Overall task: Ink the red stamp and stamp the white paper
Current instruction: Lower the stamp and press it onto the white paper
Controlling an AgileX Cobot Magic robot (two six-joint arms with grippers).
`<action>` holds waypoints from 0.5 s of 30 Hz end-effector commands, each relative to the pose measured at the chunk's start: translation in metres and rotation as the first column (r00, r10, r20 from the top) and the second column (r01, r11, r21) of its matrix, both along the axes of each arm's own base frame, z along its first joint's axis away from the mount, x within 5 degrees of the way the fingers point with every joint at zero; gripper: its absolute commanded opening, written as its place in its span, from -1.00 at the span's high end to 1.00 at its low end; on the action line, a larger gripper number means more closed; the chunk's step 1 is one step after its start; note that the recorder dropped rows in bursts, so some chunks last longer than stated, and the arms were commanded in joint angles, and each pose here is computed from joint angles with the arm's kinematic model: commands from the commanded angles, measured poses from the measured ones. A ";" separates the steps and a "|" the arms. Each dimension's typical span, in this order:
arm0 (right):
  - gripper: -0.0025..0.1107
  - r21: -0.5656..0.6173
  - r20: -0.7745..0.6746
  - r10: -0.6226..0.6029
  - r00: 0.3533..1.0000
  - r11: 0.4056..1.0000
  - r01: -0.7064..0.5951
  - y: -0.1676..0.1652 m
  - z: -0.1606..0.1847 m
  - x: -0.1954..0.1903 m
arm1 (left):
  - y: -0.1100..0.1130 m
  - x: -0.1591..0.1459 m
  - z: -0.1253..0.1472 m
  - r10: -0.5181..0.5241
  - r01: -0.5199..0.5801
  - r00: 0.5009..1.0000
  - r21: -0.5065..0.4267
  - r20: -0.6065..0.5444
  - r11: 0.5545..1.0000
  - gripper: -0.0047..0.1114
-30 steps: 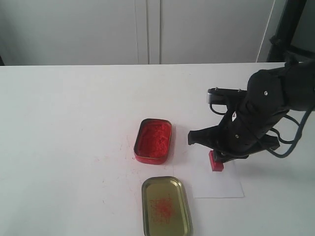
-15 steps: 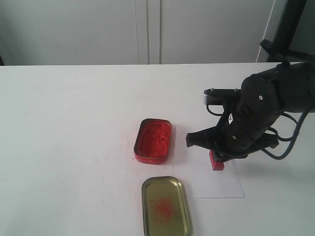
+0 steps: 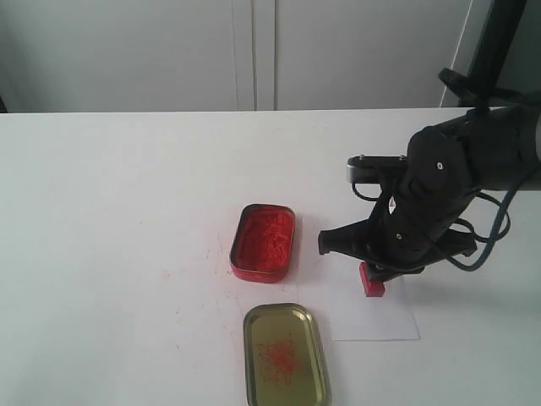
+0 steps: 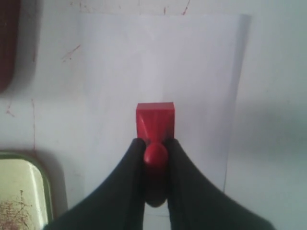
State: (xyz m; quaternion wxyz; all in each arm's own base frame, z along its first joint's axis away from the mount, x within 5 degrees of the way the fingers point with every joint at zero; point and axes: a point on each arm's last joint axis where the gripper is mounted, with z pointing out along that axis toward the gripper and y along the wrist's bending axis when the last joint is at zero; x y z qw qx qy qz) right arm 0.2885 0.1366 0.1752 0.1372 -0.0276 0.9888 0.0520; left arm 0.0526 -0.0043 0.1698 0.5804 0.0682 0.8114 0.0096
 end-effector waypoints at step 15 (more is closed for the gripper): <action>0.96 -0.030 -0.078 -0.023 0.997 0.999 0.021 0.008 -0.045 0.008 | 0.000 0.000 -0.001 0.003 -0.003 1.000 0.001 0.000 1.000 0.92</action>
